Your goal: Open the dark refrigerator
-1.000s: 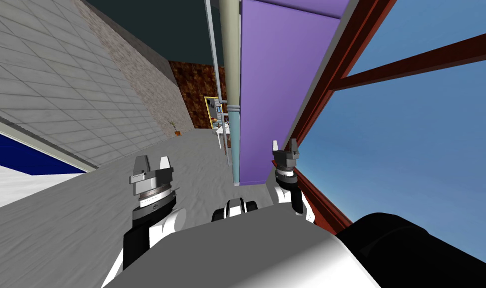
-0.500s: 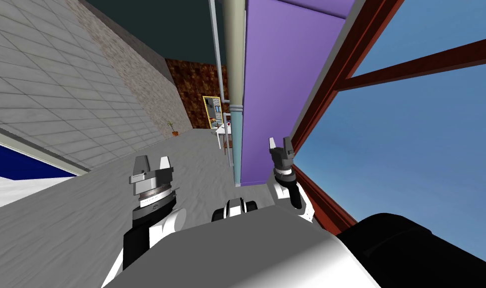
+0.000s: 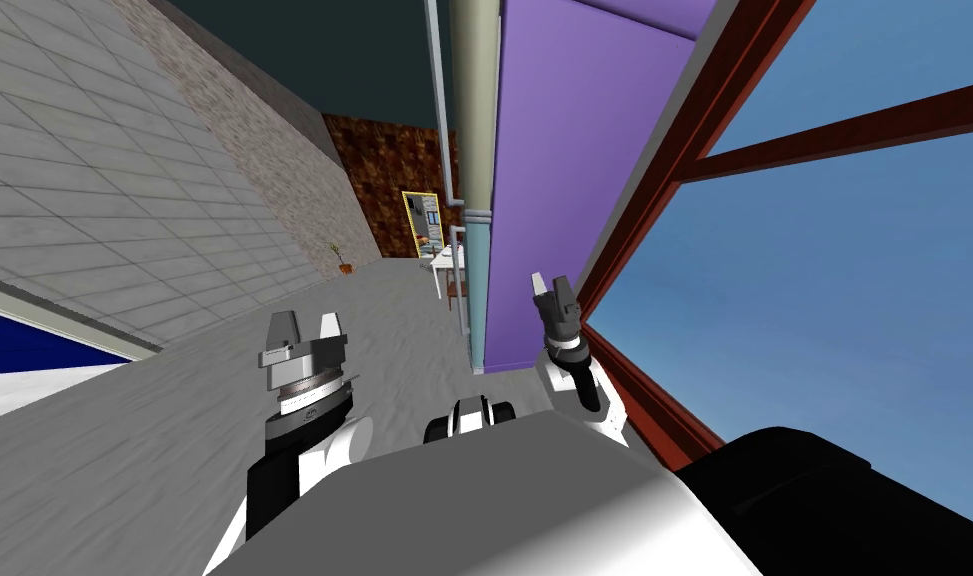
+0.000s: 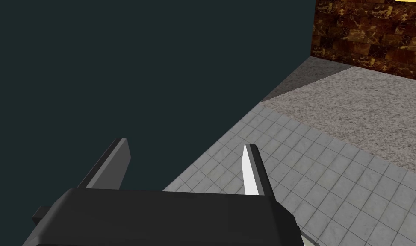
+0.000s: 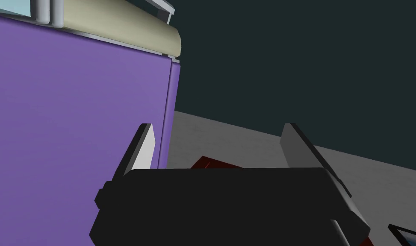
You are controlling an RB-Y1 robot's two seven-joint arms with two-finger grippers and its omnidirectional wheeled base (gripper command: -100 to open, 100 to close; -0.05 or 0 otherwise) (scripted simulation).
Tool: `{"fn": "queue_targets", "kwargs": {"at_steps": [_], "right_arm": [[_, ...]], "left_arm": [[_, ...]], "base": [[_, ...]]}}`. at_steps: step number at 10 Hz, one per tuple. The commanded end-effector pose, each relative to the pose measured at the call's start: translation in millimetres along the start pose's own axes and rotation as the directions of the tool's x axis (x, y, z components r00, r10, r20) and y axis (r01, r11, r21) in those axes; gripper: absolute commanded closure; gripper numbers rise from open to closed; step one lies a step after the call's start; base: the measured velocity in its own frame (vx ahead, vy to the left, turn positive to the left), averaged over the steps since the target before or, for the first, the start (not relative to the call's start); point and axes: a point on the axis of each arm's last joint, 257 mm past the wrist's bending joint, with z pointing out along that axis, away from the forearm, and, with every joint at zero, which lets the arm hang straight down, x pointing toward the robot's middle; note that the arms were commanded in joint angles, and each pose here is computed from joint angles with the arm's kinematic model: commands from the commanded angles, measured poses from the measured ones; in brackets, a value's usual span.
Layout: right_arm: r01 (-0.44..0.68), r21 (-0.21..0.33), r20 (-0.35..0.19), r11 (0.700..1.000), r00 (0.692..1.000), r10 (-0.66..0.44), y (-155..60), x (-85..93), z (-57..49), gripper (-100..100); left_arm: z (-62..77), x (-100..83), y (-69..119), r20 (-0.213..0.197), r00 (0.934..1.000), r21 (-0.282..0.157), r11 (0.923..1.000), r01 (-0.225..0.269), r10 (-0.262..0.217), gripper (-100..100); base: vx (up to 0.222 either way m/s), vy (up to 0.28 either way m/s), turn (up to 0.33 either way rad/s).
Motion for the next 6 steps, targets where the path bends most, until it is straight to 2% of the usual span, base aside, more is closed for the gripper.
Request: {"fn": "queue_targets", "kwargs": {"at_steps": [1,2,4,5,6], "right_arm": [[0.066,-0.049,-0.066,0.997,0.995,-0.069,6.7,16.4,8.5,-100],[0.094,-0.099,-0.094,0.991,0.990,-0.103,14.9,23.7,14.3,-100],[0.122,-0.099,-0.119,0.988,0.984,-0.134,13.3,30.8,13.6,-100],[0.155,-0.151,-0.149,0.976,0.973,-0.178,20.9,39.9,18.6,-100],[0.175,-0.152,-0.167,0.973,0.965,-0.200,19.3,45.1,17.8,-100]], "left_arm": [[0.0,0.0,0.0,0.000,1.0000,0.000,1.0000,0.000,0.000,0],[0.0,0.0,0.0,0.000,1.0000,0.000,1.0000,0.000,0.000,0],[0.0,0.0,0.0,0.000,1.0000,0.000,1.0000,0.000,0.000,0],[0.0,0.0,0.0,0.000,1.0000,0.000,1.0000,0.000,0.000,0],[0.0,0.0,0.0,0.000,1.0000,0.000,1.0000,0.000,0.000,0]], "base": [[0.034,0.080,-0.033],[0.028,0.085,-0.071],[0.027,0.050,-0.021],[0.032,0.068,-0.075],[0.030,0.076,-0.051]]}}
